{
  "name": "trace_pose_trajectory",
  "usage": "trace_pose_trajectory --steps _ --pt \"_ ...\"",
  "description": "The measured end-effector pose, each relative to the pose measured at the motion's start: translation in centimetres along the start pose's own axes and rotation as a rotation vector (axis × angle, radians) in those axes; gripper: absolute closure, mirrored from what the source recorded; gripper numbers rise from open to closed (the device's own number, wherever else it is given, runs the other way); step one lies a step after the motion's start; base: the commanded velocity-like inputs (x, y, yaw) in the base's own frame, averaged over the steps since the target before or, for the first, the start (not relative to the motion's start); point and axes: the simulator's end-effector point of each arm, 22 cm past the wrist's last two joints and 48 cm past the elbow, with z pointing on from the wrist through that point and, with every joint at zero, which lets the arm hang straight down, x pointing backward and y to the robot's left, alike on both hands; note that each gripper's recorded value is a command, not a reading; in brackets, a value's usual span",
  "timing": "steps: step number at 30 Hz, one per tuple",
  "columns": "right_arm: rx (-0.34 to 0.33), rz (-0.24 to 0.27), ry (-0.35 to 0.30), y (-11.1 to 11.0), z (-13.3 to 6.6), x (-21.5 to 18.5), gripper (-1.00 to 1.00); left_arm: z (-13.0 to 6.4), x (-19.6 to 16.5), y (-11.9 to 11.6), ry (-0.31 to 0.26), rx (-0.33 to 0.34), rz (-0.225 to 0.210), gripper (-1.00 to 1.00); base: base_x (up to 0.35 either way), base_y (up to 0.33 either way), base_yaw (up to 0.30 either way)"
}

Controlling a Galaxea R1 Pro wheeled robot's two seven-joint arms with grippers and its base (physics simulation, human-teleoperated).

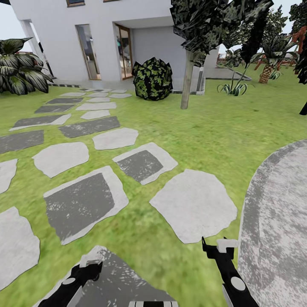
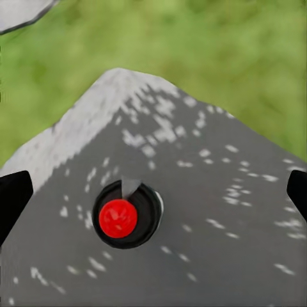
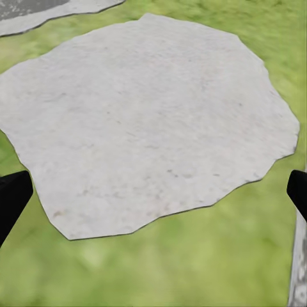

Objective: In the garden, pick up the pesticide atomizer on the floor and spray pesticide onto both trees until each tree trunk is fully covered.

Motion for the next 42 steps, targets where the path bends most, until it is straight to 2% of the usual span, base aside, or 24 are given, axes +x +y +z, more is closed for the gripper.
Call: trace_pose_trajectory --steps 11,16,21,23,26,30,36,42 --pt "0.001 0.0 0.001 -0.1 0.0 0.0 -1.0 0.0 0.0 0.4 -0.002 -0.005 0.003 -1.0 0.002 0.0 0.0" --pt "0.0 0.0 0.002 0.0 0.0 0.1 -1.0 -0.1 -0.8 1.4 -0.045 -0.016 0.012 -1.0 0.0 0.0 0.0" --pt "0.0 0.001 0.001 0.0 0.0 0.1 -1.0 -0.1 -1.2 1.7 -0.063 -0.018 0.018 -1.0 0.0 0.0 0.0" --pt "0.0 0.0 0.011 0.0 0.1 0.6 -1.0 0.1 -0.7 1.6 -0.055 -0.017 0.039 -1.0 0.0 0.0 0.0" --pt "-0.001 -0.001 0.027 0.1 0.2 1.5 -1.0 0.4 0.1 1.6 -0.041 -0.017 0.049 -1.0 0.0 0.0 0.0" --pt "-0.002 -0.004 0.049 0.2 0.3 2.7 -1.0 0.8 1.2 1.6 -0.021 -0.016 0.055 -1.0 0.0 0.0 0.0" --pt "-0.004 -0.008 0.082 0.3 0.5 4.5 -1.0 1.3 2.2 1.5 -0.032 -0.013 0.063 -1.0 0.0 0.0 0.0" --pt "-0.007 -0.012 0.116 0.5 0.6 6.4 -1.0 1.9 3.9 1.5 -0.005 -0.014 0.067 -1.0 0.0 0.0 0.0"
